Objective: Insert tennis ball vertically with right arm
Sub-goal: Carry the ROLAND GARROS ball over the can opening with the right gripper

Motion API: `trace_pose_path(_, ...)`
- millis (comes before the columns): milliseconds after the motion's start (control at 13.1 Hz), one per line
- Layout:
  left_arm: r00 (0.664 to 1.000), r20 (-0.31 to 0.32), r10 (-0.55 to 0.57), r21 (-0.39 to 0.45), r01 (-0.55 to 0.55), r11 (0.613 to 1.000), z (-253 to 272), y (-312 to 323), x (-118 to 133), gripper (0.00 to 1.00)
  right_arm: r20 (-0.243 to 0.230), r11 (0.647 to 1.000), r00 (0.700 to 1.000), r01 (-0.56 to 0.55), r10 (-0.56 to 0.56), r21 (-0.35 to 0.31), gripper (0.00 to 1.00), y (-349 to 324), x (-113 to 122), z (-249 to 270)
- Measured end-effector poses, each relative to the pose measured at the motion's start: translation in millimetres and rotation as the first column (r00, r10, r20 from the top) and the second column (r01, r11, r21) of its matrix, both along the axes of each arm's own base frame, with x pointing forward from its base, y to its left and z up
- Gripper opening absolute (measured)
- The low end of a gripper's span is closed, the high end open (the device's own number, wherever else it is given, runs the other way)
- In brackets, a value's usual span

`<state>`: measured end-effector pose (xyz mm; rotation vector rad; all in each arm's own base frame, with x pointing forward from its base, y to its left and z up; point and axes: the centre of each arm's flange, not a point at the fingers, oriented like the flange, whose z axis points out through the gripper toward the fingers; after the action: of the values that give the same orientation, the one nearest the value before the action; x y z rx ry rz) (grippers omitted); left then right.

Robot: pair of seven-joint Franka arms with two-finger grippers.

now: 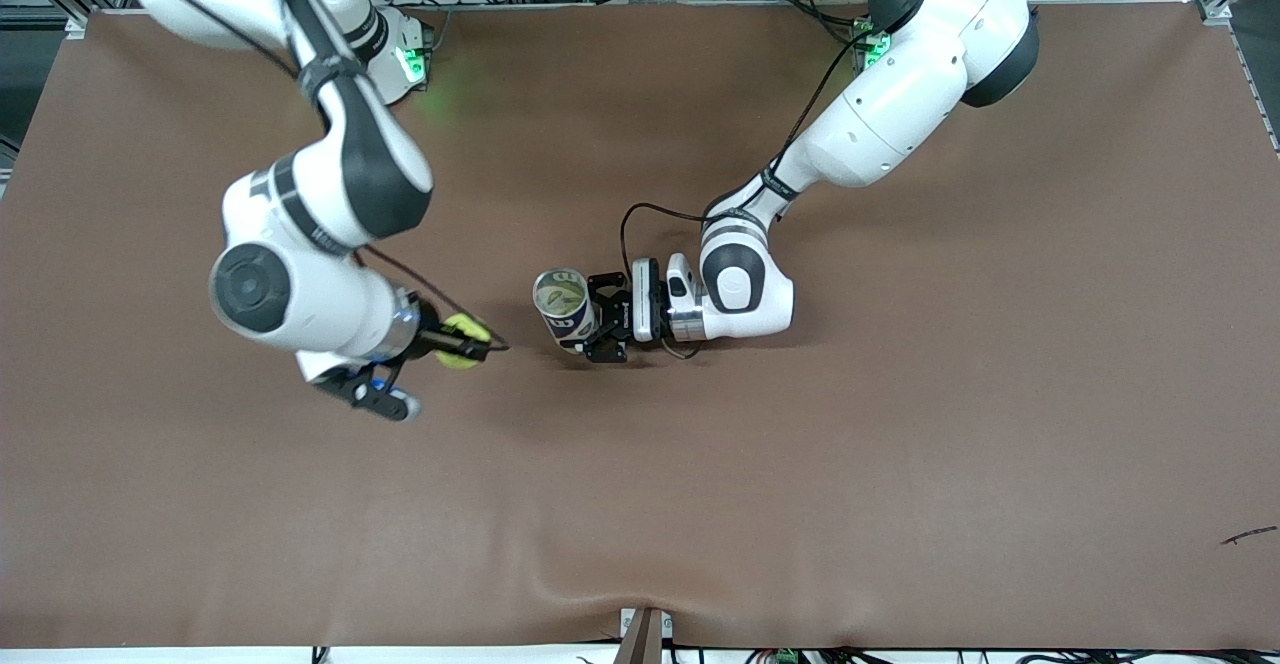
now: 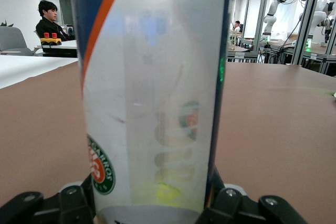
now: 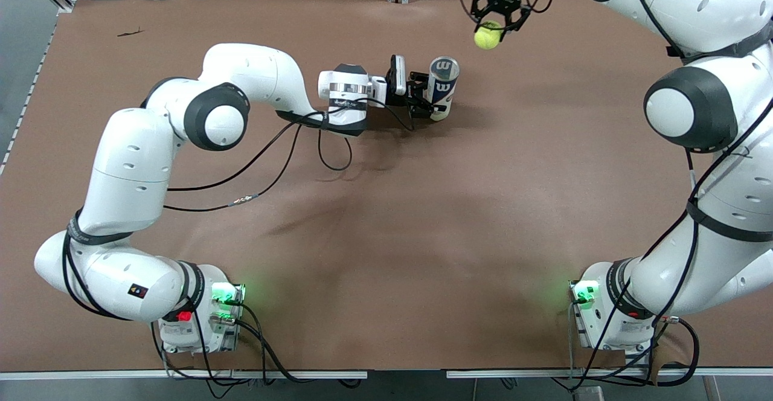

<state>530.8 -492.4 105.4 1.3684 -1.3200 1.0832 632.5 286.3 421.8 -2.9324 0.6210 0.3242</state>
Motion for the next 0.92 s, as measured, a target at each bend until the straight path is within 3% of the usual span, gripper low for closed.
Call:
trace_pose_path(612, 1.0, 0.0, 0.0, 0.0, 0.0, 1.0, 0, 0, 0, 0.78, -0.05, 0.989, 0.989, 0.133, -0.136, -0.058, 0.67, 98, -58, 7)
trace_pose_path(918, 1.0, 0.0, 0.0, 0.0, 0.0, 1.0, 0, 0, 0, 0.78, -0.066, 0.987, 0.987, 0.142, -0.148, -0.079, 0.67, 106, -63, -4)
